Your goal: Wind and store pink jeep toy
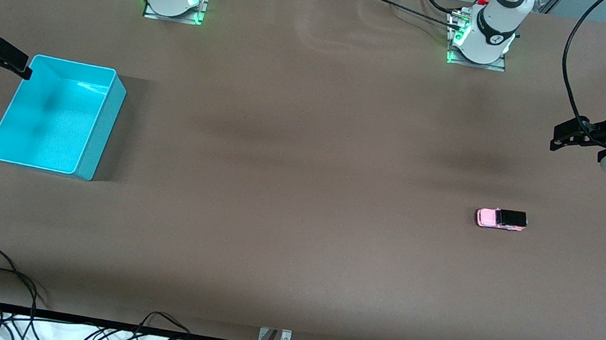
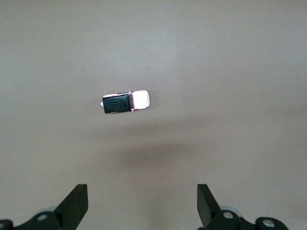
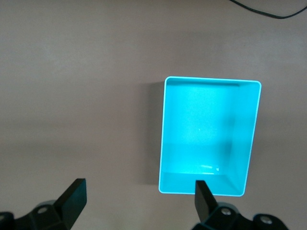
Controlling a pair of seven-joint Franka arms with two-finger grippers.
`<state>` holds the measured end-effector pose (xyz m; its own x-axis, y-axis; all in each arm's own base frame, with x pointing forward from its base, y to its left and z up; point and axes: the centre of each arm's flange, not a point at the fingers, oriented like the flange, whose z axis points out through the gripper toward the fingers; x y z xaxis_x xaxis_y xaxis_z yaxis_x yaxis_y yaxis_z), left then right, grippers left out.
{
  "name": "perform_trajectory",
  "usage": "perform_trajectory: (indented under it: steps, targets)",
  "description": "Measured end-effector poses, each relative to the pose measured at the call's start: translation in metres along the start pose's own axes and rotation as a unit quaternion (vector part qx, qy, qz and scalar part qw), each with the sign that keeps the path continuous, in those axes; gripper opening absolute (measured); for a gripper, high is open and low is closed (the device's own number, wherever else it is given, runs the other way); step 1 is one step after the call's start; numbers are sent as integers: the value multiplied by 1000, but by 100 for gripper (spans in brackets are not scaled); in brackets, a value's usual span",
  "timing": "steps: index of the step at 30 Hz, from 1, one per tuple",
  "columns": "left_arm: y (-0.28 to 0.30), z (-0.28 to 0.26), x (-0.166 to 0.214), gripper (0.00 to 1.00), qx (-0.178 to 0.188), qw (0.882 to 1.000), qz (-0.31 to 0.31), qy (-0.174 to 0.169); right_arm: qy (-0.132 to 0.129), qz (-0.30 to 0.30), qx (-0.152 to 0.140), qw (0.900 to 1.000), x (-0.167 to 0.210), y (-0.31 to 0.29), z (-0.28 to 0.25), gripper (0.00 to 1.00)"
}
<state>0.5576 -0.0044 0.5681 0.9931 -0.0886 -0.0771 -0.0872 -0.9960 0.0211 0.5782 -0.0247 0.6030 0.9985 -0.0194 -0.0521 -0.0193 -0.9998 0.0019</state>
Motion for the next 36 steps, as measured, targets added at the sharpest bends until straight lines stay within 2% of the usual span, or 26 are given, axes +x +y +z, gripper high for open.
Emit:
perform_trajectory:
  steps: [36]
  targets:
    - [1, 2, -2, 100, -1, 1000, -1, -8, -1, 1, 0, 1000, 0, 1, 1, 100]
